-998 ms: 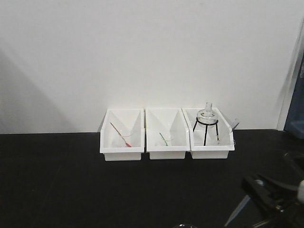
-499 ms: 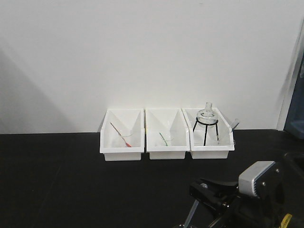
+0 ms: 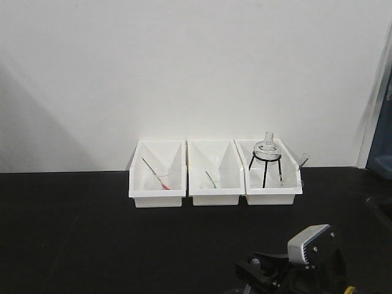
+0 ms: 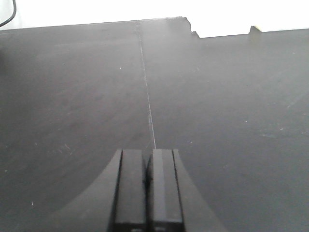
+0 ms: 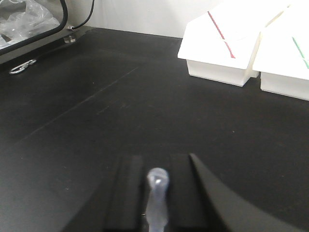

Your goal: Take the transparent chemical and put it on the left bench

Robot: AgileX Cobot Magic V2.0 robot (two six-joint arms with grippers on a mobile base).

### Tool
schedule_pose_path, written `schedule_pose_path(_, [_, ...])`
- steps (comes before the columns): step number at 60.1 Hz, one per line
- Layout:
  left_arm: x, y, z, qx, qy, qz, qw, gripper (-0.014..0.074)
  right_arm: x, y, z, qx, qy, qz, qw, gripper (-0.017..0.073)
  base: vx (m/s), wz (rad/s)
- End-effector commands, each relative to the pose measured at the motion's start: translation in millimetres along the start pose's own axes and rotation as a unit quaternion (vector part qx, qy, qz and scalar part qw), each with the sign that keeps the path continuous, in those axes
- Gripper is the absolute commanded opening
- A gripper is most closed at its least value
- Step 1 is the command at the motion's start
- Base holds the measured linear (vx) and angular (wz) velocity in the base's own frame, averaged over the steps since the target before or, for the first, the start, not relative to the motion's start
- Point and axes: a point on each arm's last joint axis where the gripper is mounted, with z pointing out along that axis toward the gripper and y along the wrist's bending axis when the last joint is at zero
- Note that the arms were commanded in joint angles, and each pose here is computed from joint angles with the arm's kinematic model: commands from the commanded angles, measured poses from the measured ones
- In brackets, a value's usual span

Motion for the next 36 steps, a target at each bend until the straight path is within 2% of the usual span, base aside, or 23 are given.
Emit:
schedule_pose_path(1, [-2.8,0.1,-1.3,-0.001,-0.041,-0.004,0.999,-0.0003,-21.8,3.4,-1.3,-0.015,-0.056,-0.007,0.998,0.0424,0.0,0.0])
schedule_pose_path(9, [-2.8,0.1,-1.3,-0.001,-0.041,-0.004,0.999,-0.0003,-22.2,2.8,-1.3,-0.012,-0.059,-0.008,0.998,0.0578,0.0,0.0])
schedule_pose_path(13, [-2.8,0.1,-1.3,-0.001,-0.041,-0.004,0.999,-0.0003,-23.8,2.8,-2.5,-0.01,-0.062,-0.019,0.998,0.0609,0.0,0.0])
schedule_pose_path(18, [-2.8,0.1,-1.3,-0.001,-0.041,-0.004,0.999,-0.0003,-29.7,3.6,-6.4,-0.002,-0.073,-0.026,0.997,0.0599,0.0,0.0])
schedule_pose_path(26, [-2.8,0.1,-1.3,-0.001,-0.041,-0.004,0.999,-0.0003,-49.0,4.6,-26.0,0.051,-0.09,-0.018,0.995,0.0502,0.0,0.0])
schedule_pose_path(36, [-2.8,0.1,-1.3,-0.001,-0.041,-0.004,0.999,-0.0003,-71.5,9.4,-65.5,0.142,-0.07,-0.038,0.987,0.0239,0.0,0.0])
